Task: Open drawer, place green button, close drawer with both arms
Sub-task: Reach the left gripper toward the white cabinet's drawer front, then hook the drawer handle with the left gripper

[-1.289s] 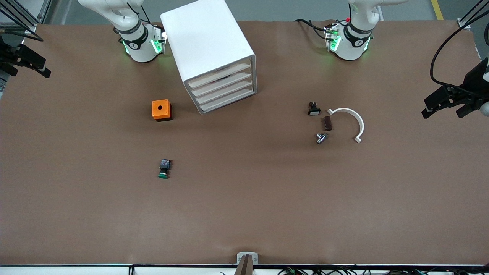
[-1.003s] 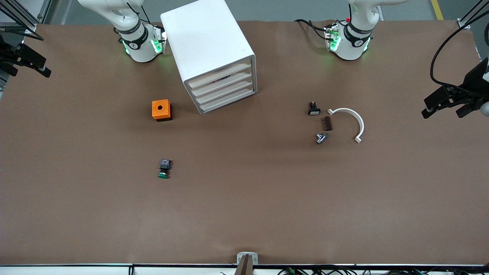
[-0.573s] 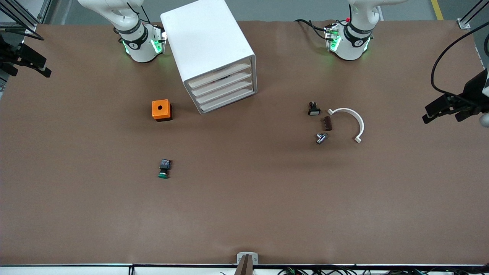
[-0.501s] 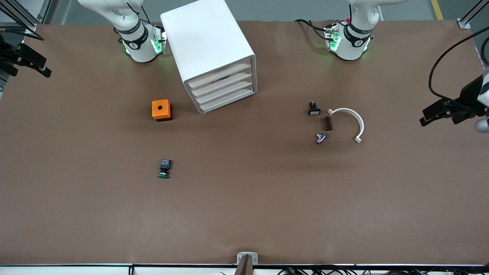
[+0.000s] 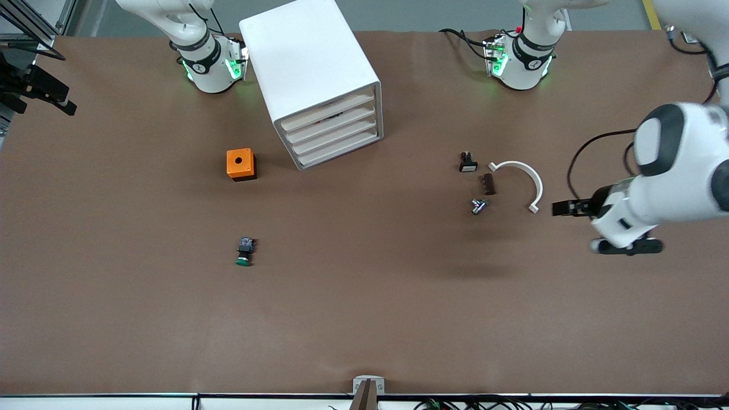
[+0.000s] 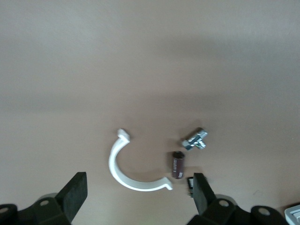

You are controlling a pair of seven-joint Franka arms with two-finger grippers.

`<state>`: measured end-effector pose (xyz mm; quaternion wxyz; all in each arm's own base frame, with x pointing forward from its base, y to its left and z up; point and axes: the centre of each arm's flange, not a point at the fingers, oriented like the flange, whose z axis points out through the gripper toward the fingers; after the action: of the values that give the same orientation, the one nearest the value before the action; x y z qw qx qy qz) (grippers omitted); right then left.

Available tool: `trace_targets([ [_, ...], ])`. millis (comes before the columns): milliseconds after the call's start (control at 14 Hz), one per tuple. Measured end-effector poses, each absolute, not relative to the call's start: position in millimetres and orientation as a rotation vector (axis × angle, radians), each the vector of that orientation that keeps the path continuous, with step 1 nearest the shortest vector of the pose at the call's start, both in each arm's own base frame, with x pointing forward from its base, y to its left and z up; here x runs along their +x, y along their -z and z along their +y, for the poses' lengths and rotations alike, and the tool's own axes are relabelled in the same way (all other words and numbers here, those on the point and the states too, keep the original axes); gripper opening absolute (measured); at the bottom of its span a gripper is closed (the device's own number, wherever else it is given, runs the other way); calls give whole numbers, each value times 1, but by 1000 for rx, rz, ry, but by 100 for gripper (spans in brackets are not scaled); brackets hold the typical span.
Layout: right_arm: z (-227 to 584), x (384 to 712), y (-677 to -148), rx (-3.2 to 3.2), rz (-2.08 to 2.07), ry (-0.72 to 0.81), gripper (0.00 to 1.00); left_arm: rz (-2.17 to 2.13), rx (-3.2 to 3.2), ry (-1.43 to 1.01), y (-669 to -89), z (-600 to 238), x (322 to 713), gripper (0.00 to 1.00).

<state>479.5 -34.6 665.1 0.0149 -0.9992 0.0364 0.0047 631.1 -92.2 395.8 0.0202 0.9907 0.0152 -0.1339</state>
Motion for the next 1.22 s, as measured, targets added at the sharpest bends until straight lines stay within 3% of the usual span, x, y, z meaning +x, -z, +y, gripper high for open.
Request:
trace_targets([
  [215,-34,479,-665,-3110,113,-16,100,193,3103,523,-355,-170,620,100],
  [573,-34,479,-665,-3110,113,-16,100,878,2906,761,-310,-308,586,100],
  [1218,-34,479,-668,-3110,112,-6,100,2068,2230,1570,-181,-412,510,100],
])
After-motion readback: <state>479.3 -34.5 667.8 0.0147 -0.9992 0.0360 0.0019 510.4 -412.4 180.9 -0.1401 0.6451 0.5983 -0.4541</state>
